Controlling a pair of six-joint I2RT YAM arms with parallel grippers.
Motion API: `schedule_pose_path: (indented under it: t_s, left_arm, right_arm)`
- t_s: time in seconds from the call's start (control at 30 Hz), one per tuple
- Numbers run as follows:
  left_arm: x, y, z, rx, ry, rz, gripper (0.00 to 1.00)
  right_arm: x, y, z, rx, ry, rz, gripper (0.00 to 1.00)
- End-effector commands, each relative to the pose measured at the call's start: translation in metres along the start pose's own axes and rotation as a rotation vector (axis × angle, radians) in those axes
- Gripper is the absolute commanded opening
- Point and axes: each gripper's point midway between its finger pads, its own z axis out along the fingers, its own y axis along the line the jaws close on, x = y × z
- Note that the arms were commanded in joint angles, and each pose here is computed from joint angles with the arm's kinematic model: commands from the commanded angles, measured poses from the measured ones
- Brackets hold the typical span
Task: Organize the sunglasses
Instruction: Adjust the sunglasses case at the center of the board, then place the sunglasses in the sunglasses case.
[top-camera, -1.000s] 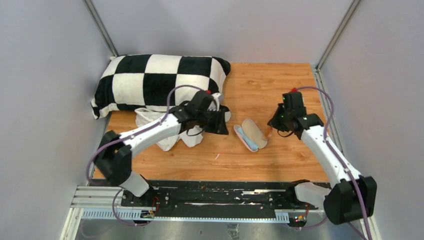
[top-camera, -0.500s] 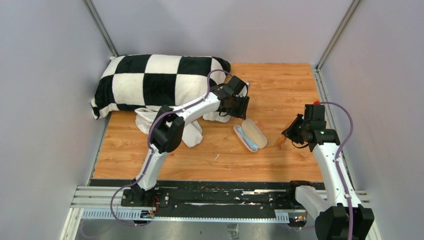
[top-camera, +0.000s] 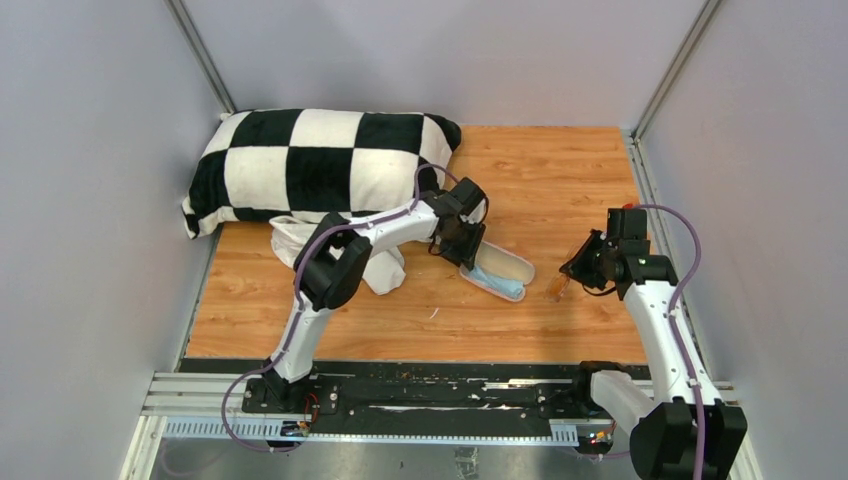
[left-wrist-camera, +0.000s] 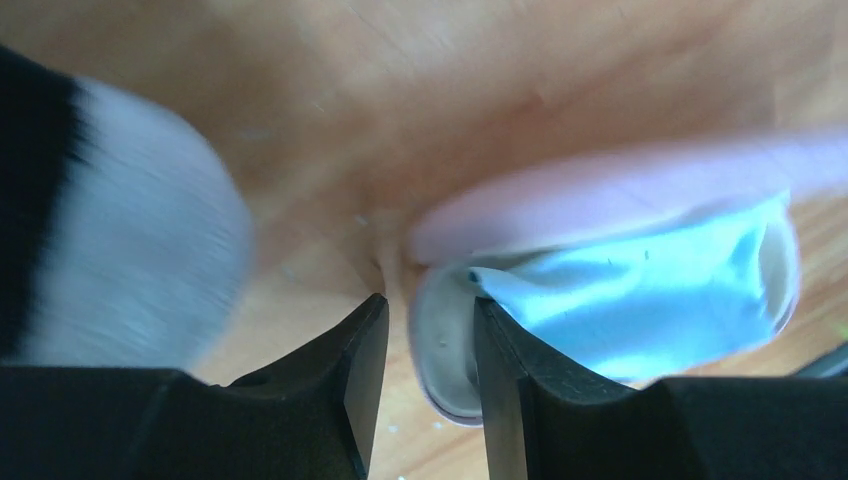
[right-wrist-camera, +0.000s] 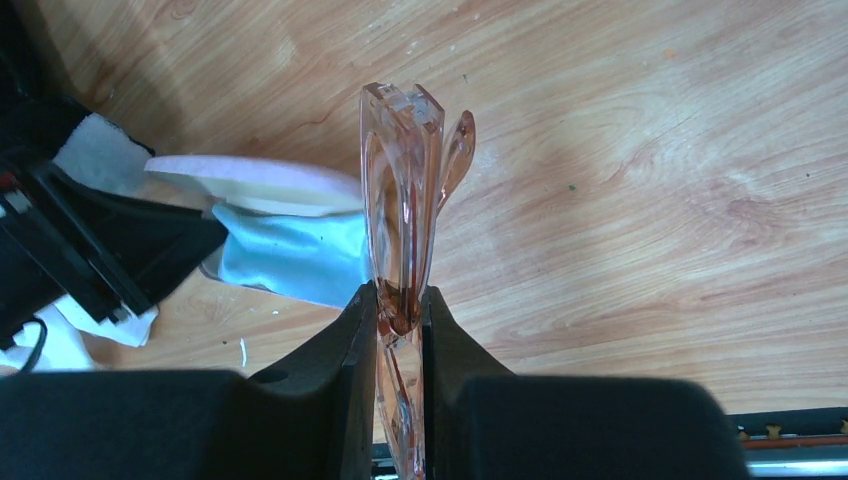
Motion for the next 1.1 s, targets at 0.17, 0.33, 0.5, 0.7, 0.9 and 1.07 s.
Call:
schedule_pose_path:
  t_s: [0.17, 0.33, 0.5, 0.7, 0.9, 1.07]
  left_arm:
    - [0.038, -0.053, -0.040, 0.072, -0.016, 0.046, 0.42]
    - [0.038, -0.073, -0.065, 0.127, -0.047, 0.052, 0.42]
    - [0.032, -0.088, -0.094, 0.181, -0.088, 0.072, 0.44]
    - [0.007, -0.075, -0.097, 0.137, -0.132, 0.062, 0.45]
    - [0.002, -0.056, -0.094, 0.168, -0.145, -0.017, 0.44]
    - [0.016, -0.039, -0.084, 0.170, -0.126, -0.076, 0.44]
  right_arm:
    - [0.010, -0.001, 0.000, -0.022, 0.045, -0.002, 0.17]
    - [0.016, -0.001, 0.003, -0.029, 0.079, 0.004, 0.17]
    - [0.017, 0.003, 0.004, -0.042, 0.094, 0.006, 0.17]
    - [0.014, 0.022, 0.006, -0.128, 0.109, 0.012, 0.18]
    - [0.009, 0.059, 0.007, -0.177, 0.105, -0.152, 0.20]
    - [0.012, 0.088, 0.018, -0.158, 0.150, -0.241, 0.19]
